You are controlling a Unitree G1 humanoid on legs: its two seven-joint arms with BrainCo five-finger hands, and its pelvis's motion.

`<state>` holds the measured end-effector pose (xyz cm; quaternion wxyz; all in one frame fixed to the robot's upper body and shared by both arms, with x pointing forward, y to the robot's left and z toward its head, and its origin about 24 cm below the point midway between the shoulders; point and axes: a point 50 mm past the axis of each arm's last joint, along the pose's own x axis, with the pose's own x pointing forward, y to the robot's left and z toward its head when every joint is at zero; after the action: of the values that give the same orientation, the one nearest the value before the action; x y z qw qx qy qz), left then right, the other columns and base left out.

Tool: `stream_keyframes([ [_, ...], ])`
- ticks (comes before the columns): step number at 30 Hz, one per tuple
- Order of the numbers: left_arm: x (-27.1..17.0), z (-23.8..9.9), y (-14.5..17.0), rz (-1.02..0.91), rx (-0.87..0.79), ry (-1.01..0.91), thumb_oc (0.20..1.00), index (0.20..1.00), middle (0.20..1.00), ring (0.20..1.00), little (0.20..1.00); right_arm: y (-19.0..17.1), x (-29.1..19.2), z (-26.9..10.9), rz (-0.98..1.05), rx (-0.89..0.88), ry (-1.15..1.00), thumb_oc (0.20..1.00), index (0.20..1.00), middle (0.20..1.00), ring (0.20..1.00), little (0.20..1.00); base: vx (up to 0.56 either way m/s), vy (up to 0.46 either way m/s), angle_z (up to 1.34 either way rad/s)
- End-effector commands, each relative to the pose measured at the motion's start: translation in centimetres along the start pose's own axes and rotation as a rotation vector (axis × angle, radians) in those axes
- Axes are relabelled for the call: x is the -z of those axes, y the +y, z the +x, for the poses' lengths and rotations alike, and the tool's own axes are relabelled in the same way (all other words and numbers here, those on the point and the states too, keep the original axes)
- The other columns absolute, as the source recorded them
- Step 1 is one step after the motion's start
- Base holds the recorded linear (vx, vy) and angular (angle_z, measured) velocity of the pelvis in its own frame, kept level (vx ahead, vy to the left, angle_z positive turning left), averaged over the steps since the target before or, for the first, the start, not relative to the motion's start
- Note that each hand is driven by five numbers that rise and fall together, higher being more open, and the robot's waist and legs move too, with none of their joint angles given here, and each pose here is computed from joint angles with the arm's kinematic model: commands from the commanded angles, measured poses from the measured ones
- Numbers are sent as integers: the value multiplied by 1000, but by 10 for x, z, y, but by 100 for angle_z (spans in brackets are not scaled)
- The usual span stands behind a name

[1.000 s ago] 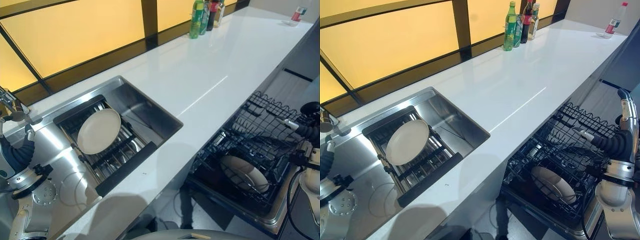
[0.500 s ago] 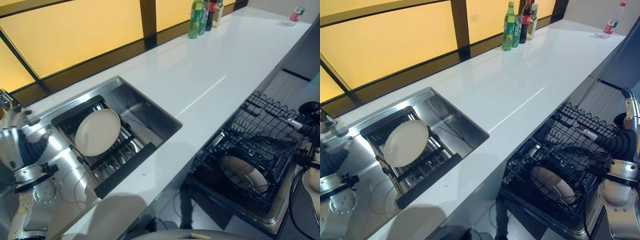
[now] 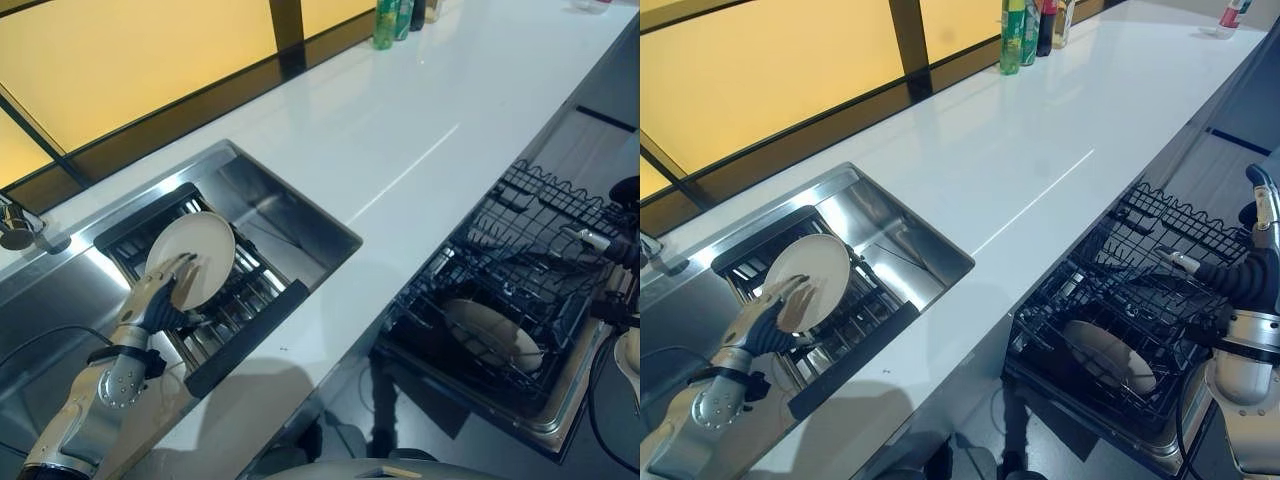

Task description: Pick up plates and place into dishwasher.

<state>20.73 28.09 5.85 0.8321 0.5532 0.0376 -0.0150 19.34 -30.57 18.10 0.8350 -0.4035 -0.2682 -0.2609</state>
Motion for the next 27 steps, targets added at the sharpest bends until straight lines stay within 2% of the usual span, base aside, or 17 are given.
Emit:
stream_keyframes([
  [1, -6, 4, 23, 61, -35, -56, 1000, 1000, 1000, 1000, 1000, -5, -27, 22, 51, 50, -140, 1000, 1000, 1000, 1000, 1000, -59, -2, -5],
  [9, -4, 11, 31, 159, -142, -42, 1000, 1000, 1000, 1000, 1000, 0, -30, 26, 57, 74, -160, 1000, 1000, 1000, 1000, 1000, -39, -5, 1],
  [17, 9, 15, 43, 266, -441, 54, 1000, 1000, 1000, 1000, 1000, 4, -33, 26, 68, 112, -171, 1000, 1000, 1000, 1000, 1000, -45, -24, 2],
  [23, 18, 17, 48, 250, -639, 122, 1000, 1000, 1000, 1000, 1000, 11, -35, 25, 87, 129, -169, 1000, 1000, 1000, 1000, 1000, -14, -14, 2],
  [27, 16, 18, 38, 235, -669, 126, 1000, 1000, 1000, 1000, 1000, 14, -35, 23, 93, 124, -159, 1000, 1000, 1000, 1000, 1000, 30, -13, 0],
])
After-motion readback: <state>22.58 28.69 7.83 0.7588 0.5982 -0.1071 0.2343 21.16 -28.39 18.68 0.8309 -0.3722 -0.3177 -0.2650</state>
